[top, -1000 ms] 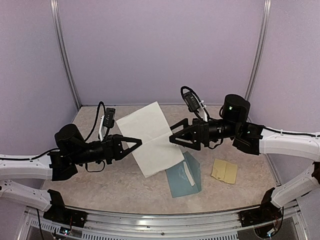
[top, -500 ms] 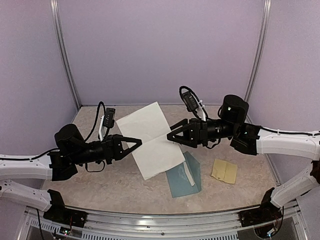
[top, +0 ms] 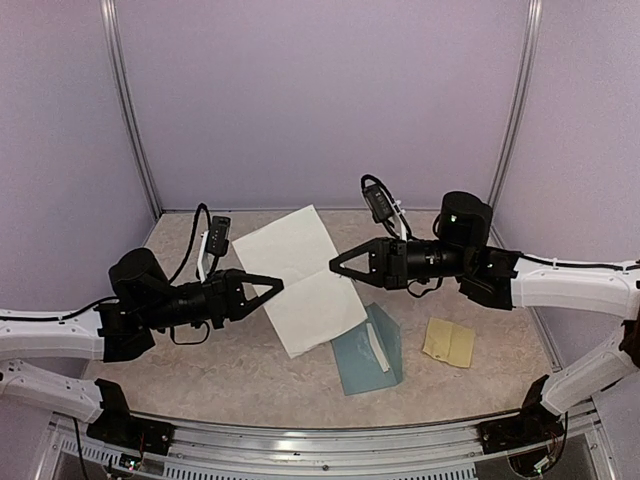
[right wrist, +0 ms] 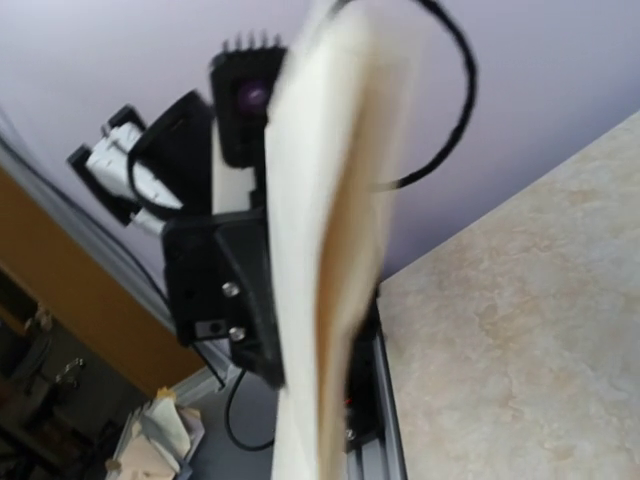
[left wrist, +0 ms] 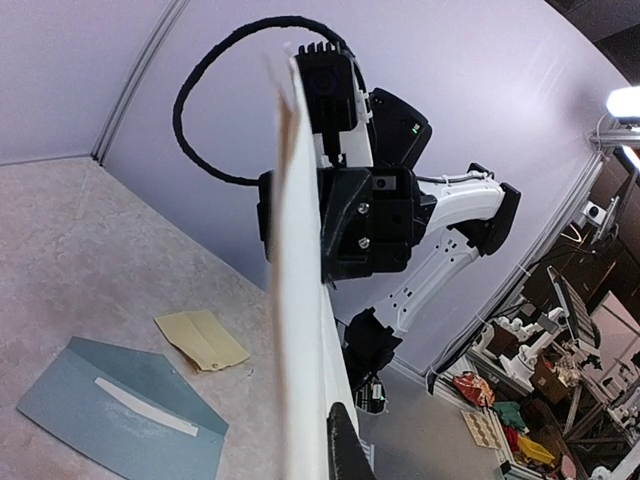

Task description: Place the letter into the envelope and seal it

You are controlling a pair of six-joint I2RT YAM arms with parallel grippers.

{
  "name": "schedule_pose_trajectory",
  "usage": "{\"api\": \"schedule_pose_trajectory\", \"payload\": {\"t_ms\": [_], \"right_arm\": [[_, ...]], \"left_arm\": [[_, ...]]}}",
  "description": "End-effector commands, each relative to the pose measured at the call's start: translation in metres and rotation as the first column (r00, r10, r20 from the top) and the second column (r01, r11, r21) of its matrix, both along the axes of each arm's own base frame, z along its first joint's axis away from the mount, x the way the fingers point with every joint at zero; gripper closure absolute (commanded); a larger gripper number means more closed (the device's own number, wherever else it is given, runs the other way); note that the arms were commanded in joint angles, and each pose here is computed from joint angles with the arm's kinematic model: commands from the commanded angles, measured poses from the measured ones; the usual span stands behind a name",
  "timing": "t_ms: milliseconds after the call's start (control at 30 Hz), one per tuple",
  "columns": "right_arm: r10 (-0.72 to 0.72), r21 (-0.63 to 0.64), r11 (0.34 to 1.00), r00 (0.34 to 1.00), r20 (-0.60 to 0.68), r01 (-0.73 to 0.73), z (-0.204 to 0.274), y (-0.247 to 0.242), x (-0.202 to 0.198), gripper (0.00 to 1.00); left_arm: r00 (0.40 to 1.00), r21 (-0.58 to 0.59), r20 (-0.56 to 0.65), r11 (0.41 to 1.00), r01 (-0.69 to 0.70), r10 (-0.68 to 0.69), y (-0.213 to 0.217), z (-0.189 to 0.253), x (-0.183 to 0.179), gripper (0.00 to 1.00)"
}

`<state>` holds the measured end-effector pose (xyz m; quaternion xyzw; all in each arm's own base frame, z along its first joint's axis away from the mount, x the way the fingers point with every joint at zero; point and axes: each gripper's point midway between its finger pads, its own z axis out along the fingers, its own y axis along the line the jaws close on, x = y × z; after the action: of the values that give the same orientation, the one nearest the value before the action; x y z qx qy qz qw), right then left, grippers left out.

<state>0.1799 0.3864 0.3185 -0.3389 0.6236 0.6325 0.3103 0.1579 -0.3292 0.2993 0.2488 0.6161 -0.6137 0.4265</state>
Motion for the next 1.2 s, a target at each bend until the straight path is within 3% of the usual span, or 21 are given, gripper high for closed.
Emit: {"api": "schedule_pose_trajectory", "payload": {"t_ms": [0,433,467,533,633,700,800,900,1000,1100,1167], "right_arm": [[-0.097,0.018,0.995,0.995,-0.01,0.097,0.008,-0.016,0.016,0.99],[-0.096,0.027,0.995,0.995,0.018,0.095,0.012,-0.024,0.01,1.0],[-0.105,0.029,0.994,0.994,0.026,0.104,0.012,-0.026,0.01,0.94],[-0.115,0.032,0.993,0.993,0.034,0.114,0.013,-0.03,0.009,0.64],[-0.078,0.043,0.996,0.996,0.042,0.076,0.012,-0.032,0.0,0.29],[-0.024,0.048,0.999,0.998,0.05,0.022,0.011,-0.029,-0.01,0.18],[0.03,0.025,0.999,0.997,0.066,-0.032,0.006,-0.018,-0.024,0.1],[0.079,0.006,0.997,0.994,0.071,-0.08,0.001,-0.008,-0.034,0.09],[0.13,0.003,0.991,0.988,0.077,-0.131,0.001,0.001,-0.044,0.17],[0.154,0.008,0.988,0.985,0.075,-0.155,-0.001,0.007,-0.047,0.39],[0.157,0.02,0.987,0.985,0.074,-0.159,0.0,0.008,-0.046,0.66]], "left_arm": [[1.0,0.007,-0.003,1.0,-0.004,0.004,0.005,-0.003,-0.004,1.0],[0.999,-0.011,-0.01,0.999,-0.034,0.034,0.009,0.001,-0.001,1.0],[0.999,-0.017,-0.009,0.999,-0.038,0.038,0.01,0.003,-0.001,1.0],[0.999,-0.034,-0.002,0.998,-0.046,0.046,0.012,0.008,-0.001,1.0],[0.999,-0.049,0.002,0.998,-0.049,0.05,0.014,0.013,-0.002,1.0],[0.999,-0.053,0.003,0.997,-0.05,0.05,0.014,0.015,-0.002,1.0],[0.999,-0.059,0.004,0.998,-0.038,0.038,0.012,0.017,-0.003,1.0],[1.0,-0.058,0.002,0.998,-0.03,0.03,0.008,0.017,-0.004,1.0],[1.0,-0.054,0.001,0.998,-0.026,0.026,0.005,0.016,-0.004,1.0],[1.0,-0.053,-0.002,0.998,-0.02,0.02,0.003,0.016,-0.005,1.0],[1.0,-0.048,-0.007,0.999,-0.022,0.022,0.002,0.015,-0.003,1.0]]}}
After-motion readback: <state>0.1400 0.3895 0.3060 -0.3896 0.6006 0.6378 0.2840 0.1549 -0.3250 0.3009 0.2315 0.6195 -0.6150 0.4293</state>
